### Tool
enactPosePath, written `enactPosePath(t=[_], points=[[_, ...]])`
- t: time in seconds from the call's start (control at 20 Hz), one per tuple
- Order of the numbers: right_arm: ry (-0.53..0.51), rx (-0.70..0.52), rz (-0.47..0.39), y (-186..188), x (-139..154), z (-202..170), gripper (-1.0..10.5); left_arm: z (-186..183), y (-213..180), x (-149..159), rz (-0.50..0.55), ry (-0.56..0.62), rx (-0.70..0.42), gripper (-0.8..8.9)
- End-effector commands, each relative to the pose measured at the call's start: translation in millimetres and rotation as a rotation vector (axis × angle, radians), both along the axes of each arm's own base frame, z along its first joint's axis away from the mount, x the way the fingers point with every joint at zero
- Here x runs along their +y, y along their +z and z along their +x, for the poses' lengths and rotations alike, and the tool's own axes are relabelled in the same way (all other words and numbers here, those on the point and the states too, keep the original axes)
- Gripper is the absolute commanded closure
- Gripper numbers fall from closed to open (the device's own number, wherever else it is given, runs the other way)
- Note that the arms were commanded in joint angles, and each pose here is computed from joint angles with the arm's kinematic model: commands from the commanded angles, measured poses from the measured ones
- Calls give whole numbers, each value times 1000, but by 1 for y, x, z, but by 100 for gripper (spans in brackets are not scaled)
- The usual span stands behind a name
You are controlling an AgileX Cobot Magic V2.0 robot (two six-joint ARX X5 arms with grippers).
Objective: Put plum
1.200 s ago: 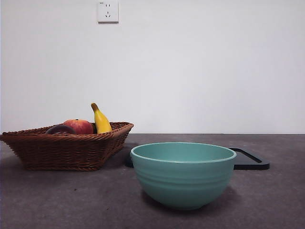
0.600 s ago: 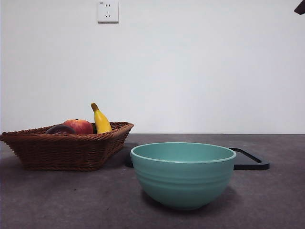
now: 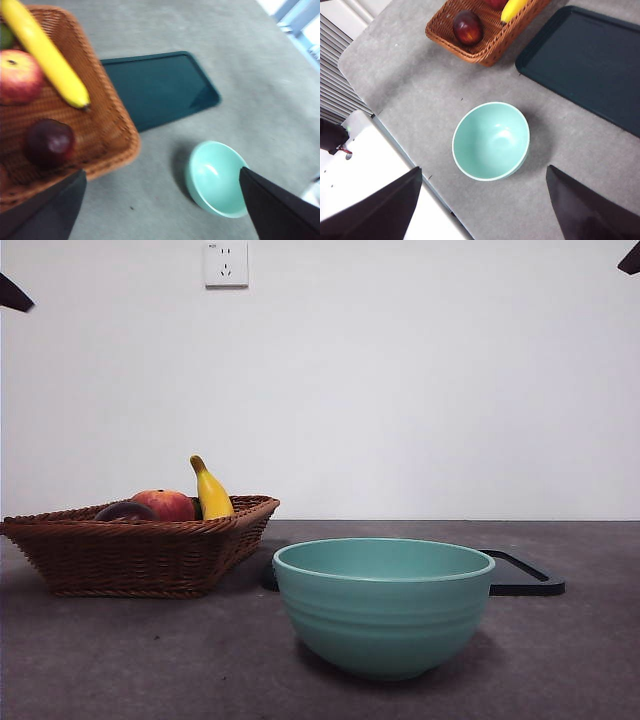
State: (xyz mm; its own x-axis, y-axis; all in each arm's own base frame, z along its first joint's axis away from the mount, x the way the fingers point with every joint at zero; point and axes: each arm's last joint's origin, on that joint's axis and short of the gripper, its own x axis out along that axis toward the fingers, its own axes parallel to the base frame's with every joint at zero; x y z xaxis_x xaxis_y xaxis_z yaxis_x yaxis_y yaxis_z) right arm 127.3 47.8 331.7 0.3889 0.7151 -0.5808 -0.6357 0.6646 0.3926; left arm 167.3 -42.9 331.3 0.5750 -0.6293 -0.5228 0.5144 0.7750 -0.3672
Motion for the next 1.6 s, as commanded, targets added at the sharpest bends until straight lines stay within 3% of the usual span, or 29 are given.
enactPosePath(t=[0.05,0.25,0.4,0.75,1.1,1.5,1.6], points=[[7,-22,3,5,1,1,549,21,11,-7,26,23,-1,349],[7,-22,3,5,1,1,549,63,20,-22,126,77,30,349],[7,-21,3,5,1,1,549,91,14,-33,256,94,89,349],[7,-22,4,5,1,1,549,138,-45,-56,463,72,259,346],[7,-21,4,5,1,1,549,167,-96,-65,551,29,350,346],[7,-22,4,5,1,1,549,178,-122,-70,570,10,394,349],[7,-22,4,5,1,1,549,177,-122,-70,570,9,395,434]])
